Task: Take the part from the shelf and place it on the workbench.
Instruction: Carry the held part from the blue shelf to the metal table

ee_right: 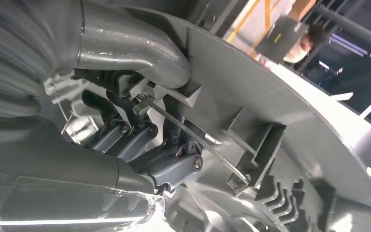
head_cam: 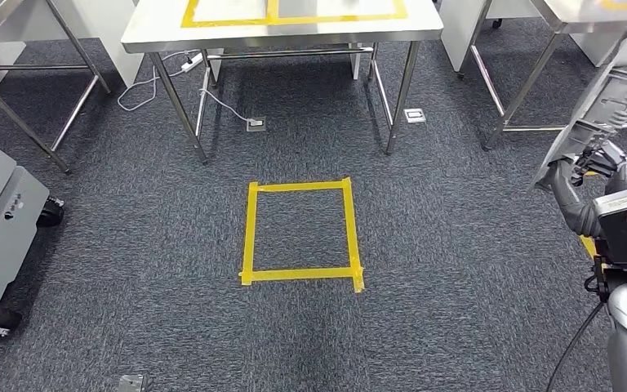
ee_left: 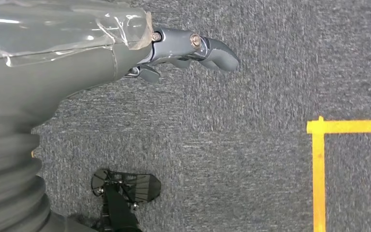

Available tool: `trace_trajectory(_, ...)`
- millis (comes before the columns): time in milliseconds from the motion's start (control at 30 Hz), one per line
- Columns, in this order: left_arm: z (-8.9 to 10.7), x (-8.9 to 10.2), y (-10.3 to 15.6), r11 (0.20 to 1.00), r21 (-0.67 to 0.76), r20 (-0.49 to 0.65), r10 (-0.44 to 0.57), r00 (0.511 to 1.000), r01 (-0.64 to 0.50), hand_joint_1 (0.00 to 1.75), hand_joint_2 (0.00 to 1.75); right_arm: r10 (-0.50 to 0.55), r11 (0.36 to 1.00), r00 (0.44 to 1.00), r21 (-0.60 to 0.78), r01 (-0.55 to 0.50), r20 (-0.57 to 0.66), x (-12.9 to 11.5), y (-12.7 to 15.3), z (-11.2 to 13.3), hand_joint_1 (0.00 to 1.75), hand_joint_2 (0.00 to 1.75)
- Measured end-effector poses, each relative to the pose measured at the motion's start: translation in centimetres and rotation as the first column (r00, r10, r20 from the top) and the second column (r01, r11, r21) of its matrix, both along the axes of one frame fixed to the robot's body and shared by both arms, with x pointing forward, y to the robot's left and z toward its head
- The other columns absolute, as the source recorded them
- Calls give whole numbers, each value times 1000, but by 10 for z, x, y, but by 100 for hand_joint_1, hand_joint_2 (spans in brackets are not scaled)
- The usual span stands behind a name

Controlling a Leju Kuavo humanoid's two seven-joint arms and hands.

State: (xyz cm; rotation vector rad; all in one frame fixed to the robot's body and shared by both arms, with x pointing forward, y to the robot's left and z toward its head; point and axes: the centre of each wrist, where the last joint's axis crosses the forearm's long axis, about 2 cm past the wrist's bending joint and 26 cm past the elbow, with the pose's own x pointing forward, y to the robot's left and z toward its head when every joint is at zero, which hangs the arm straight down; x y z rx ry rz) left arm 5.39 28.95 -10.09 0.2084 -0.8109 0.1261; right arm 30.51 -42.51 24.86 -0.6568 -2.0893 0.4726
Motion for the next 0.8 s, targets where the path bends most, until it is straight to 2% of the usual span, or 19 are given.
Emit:
trace_trajectory(233,-1,-6,2,1000,-7,1,-2,1000,2,0,175,4,1000,1000,-16,-4,-9,0,-5,3,166,175)
trace_trajectory(800,-2,-6,10,1000,-19,30,-23,999,24,0,175,19,999,1000,-26,-18,21,-3,-11,10,166,175)
